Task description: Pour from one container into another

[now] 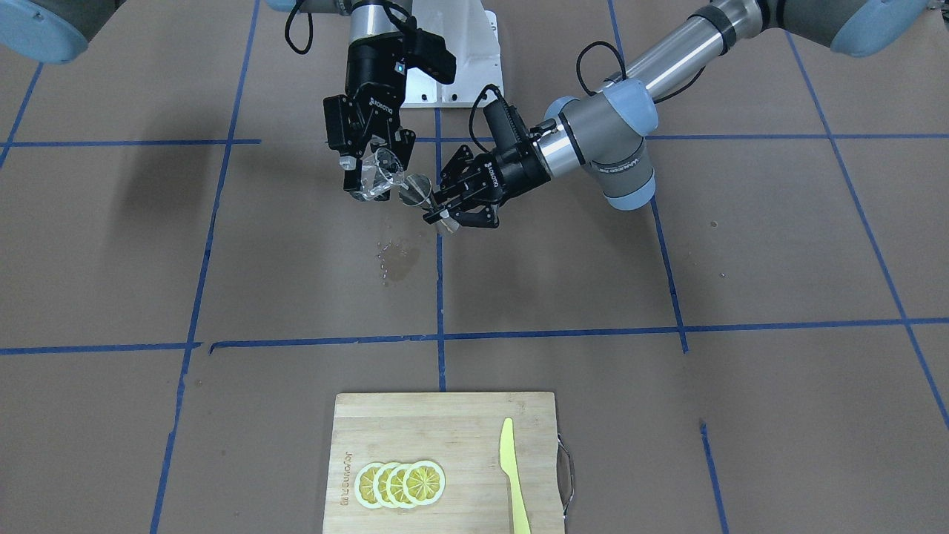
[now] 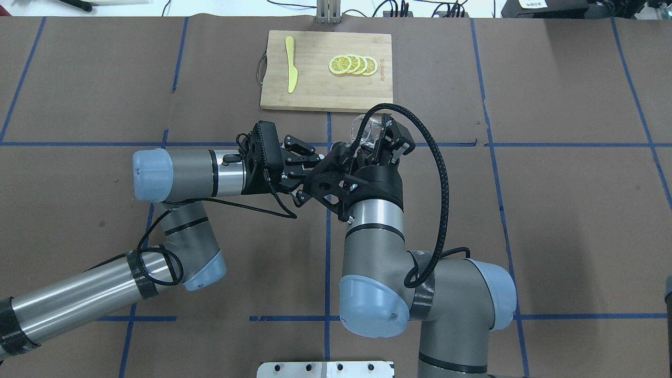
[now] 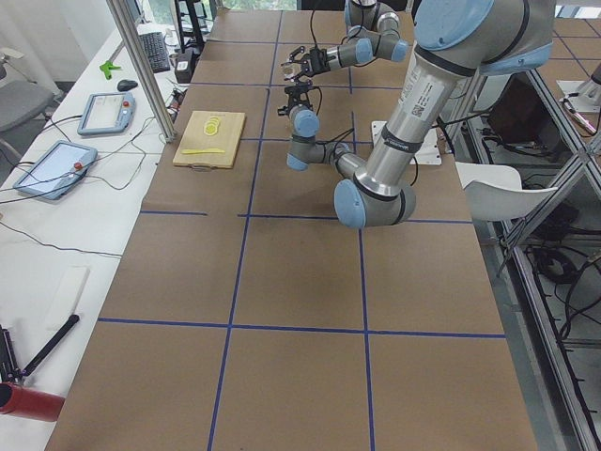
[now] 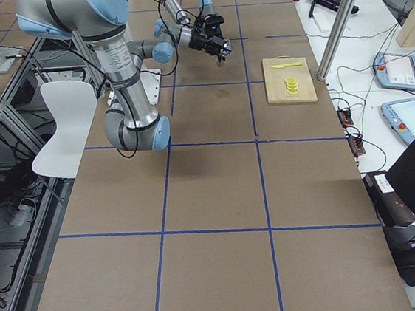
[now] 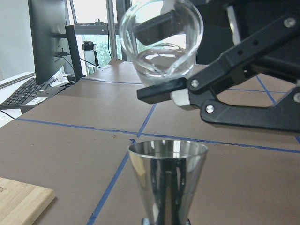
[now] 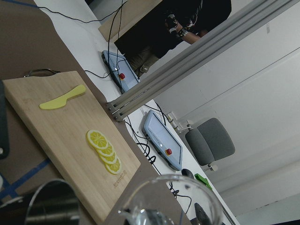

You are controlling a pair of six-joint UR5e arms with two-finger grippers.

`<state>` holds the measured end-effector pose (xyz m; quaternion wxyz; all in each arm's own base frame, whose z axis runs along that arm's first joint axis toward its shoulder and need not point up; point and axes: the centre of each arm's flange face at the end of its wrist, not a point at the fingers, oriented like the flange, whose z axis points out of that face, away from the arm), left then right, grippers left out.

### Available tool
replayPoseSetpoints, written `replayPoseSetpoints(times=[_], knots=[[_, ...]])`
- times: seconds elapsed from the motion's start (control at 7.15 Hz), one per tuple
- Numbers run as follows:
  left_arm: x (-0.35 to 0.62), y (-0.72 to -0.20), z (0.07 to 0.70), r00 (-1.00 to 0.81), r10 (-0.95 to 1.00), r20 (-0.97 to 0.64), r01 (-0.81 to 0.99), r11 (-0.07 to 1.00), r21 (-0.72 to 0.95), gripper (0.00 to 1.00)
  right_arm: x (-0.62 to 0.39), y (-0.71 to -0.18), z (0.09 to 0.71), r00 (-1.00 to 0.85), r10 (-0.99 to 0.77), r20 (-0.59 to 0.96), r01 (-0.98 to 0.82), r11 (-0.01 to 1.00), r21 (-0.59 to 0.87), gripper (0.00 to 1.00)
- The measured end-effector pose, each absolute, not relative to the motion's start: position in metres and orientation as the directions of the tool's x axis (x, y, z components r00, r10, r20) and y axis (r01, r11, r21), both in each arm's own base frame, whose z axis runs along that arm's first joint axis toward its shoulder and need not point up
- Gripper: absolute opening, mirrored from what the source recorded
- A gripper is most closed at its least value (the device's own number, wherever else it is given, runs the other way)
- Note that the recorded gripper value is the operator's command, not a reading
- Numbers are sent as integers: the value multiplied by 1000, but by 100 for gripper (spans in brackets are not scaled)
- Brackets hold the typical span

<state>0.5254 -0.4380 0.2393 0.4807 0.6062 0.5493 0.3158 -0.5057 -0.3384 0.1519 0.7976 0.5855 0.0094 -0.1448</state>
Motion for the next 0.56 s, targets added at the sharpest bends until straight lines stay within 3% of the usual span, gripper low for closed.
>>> replayPoseSetpoints(times=[0.56], knots=[[525,-438,239,197,970,-145,363,66,930,0,-507,-338,149,939,-234,-251,309,261,915,0]])
